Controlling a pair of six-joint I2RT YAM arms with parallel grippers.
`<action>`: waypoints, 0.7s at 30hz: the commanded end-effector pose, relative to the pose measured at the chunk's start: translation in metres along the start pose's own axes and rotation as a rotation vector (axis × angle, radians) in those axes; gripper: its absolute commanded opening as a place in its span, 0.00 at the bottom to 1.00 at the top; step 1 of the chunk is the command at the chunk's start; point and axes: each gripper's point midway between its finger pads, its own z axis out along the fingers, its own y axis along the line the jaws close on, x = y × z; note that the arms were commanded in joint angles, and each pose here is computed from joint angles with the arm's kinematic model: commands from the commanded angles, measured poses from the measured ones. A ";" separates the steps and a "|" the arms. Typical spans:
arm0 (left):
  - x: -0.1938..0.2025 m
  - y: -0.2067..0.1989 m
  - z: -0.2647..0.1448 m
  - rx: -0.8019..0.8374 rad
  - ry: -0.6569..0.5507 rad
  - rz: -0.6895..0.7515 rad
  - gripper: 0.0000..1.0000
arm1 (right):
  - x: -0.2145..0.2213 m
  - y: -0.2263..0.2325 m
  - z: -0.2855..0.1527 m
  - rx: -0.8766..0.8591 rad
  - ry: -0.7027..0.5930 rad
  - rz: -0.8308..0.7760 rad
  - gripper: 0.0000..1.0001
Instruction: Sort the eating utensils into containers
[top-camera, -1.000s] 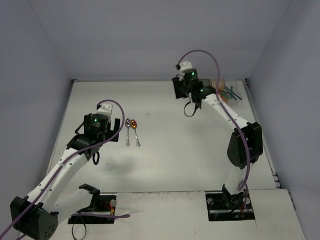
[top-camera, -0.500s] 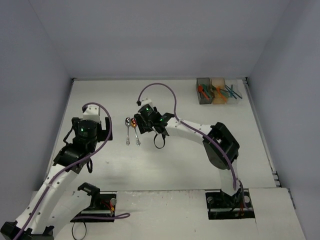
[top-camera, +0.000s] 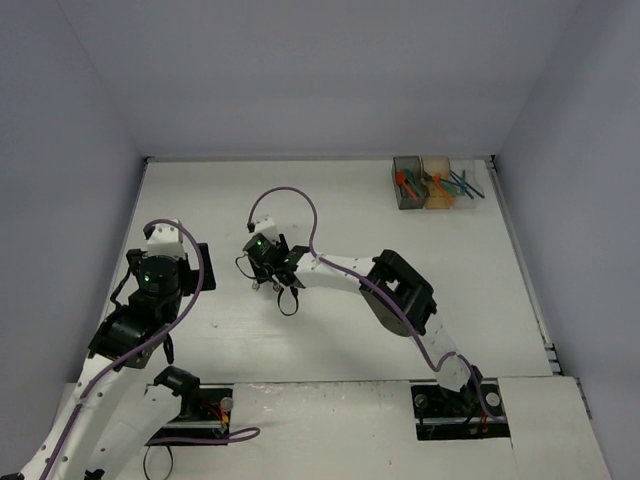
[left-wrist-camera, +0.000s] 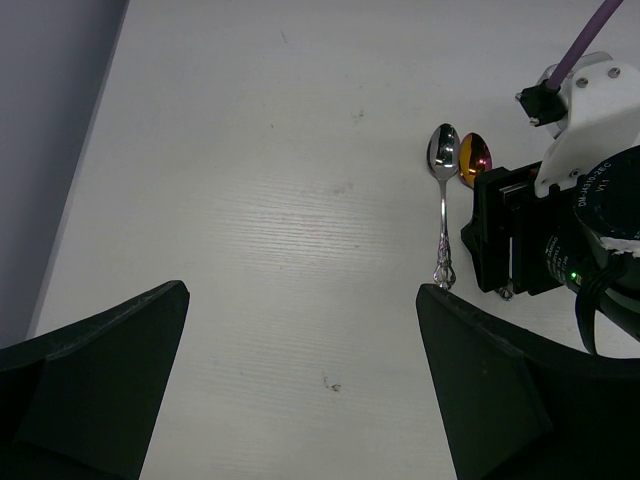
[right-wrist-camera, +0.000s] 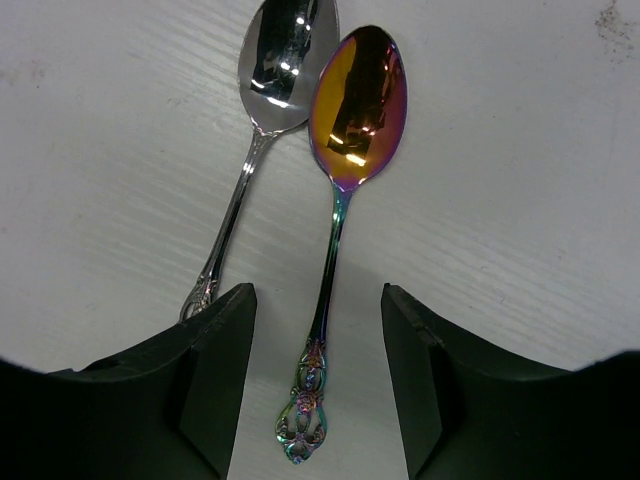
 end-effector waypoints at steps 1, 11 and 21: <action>-0.007 -0.002 0.003 -0.007 -0.015 -0.024 0.97 | -0.039 0.004 -0.001 0.027 -0.111 0.068 0.48; -0.006 -0.003 0.005 -0.009 -0.015 -0.018 0.98 | -0.018 -0.002 0.016 0.056 -0.073 0.075 0.33; -0.006 -0.005 0.007 -0.006 -0.016 -0.007 0.97 | -0.011 -0.090 0.005 0.198 -0.040 0.120 0.00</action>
